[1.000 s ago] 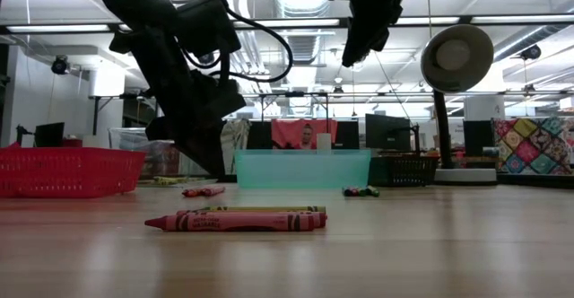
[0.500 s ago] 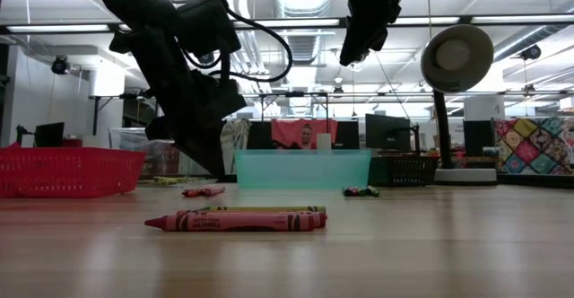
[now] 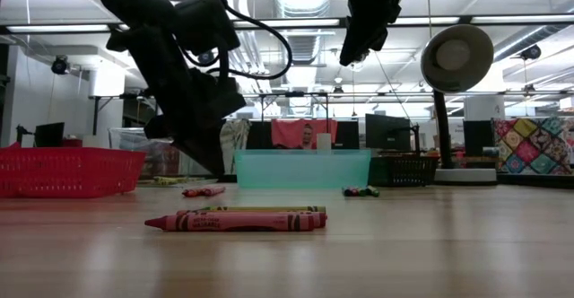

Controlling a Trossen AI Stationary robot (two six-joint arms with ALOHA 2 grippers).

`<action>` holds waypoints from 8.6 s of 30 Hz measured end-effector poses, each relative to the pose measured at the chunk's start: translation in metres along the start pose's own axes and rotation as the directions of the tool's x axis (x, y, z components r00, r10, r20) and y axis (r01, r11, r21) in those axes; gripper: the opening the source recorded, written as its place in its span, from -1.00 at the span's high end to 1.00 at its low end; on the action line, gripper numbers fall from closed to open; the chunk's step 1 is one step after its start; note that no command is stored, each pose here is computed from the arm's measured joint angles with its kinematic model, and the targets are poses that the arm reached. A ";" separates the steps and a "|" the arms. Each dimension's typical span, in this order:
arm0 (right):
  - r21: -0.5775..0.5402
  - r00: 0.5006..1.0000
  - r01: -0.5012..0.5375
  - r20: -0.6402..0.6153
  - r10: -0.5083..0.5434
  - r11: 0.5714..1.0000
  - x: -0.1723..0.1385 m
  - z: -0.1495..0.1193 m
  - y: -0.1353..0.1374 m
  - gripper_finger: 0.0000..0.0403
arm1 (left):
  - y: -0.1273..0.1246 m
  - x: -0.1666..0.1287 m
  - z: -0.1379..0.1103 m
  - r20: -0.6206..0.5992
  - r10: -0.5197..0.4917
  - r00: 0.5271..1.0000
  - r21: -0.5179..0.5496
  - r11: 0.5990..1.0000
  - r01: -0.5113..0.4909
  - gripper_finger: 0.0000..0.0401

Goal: Sort crayons
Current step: Put the red crayon into the red bin, then put the green crayon into the transparent bin

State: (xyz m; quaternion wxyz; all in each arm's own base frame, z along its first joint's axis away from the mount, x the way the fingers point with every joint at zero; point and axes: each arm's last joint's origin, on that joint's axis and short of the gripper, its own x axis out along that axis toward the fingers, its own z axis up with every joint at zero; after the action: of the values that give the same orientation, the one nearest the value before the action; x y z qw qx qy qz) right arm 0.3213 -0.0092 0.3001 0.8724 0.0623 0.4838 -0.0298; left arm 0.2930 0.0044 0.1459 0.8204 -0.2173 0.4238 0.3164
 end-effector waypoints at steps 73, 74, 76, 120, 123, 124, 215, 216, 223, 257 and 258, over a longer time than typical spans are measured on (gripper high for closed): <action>-0.005 1.000 -0.003 0.028 0.003 1.000 0.000 0.003 0.000 0.67 | -0.011 0.015 -0.002 -0.033 -0.076 0.997 0.049 0.996 0.077 1.00; -0.006 1.000 -0.003 0.028 0.003 1.000 0.000 0.003 0.000 0.67 | -0.010 0.012 -0.002 -0.036 -0.077 0.996 0.049 0.996 0.078 1.00; -0.006 1.000 -0.003 0.028 0.003 1.000 0.000 0.003 0.000 0.67 | -0.008 0.005 -0.001 -0.054 -0.078 0.996 0.041 0.996 0.080 1.00; -0.010 0.998 -0.006 0.059 0.007 1.000 0.000 0.006 0.001 0.67 | 0.024 -0.009 -0.021 -0.174 0.223 0.959 -0.006 0.974 -0.227 0.42; -0.010 0.998 -0.006 0.059 0.007 1.000 0.000 0.006 0.001 0.67 | 0.024 -0.005 -0.023 -0.185 0.236 0.954 0.003 0.971 -0.240 0.42; -0.010 0.998 -0.006 0.059 0.007 1.000 0.000 0.006 0.001 0.67 | 0.024 -0.004 -0.024 -0.187 0.238 0.953 0.005 0.970 -0.242 0.42; -0.090 1.000 -0.001 0.024 0.003 0.996 0.014 -0.006 -0.001 0.67 | 0.067 -0.080 -0.056 -0.522 0.454 0.722 0.483 0.855 -0.189 0.61; -0.086 1.000 -0.001 0.024 0.003 0.996 0.015 -0.007 -0.001 0.67 | 0.067 -0.082 -0.054 -0.518 0.446 0.730 0.479 0.858 -0.184 0.61; -0.020 0.997 -0.007 0.076 0.009 1.000 0.019 -0.003 -0.001 0.67 | 0.062 -0.102 -0.035 -0.397 0.372 0.839 0.478 0.864 -0.157 0.61; 0.763 0.995 0.101 -0.095 -0.044 0.638 0.070 -0.064 -0.009 0.67 | 0.059 -0.121 0.050 0.292 -0.102 0.951 0.729 0.667 -0.153 0.69; 0.775 0.994 0.107 -0.102 -0.044 0.623 0.071 -0.066 -0.009 0.67 | 0.061 -0.120 0.052 0.300 -0.095 0.949 0.724 0.671 -0.161 0.69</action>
State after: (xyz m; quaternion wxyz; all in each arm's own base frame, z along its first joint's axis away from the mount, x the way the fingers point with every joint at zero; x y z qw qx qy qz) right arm 0.3029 -0.0081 0.2045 0.7393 0.4142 0.4570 -0.2702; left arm 0.2266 0.0396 0.2688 0.8879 0.1946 0.3839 0.1626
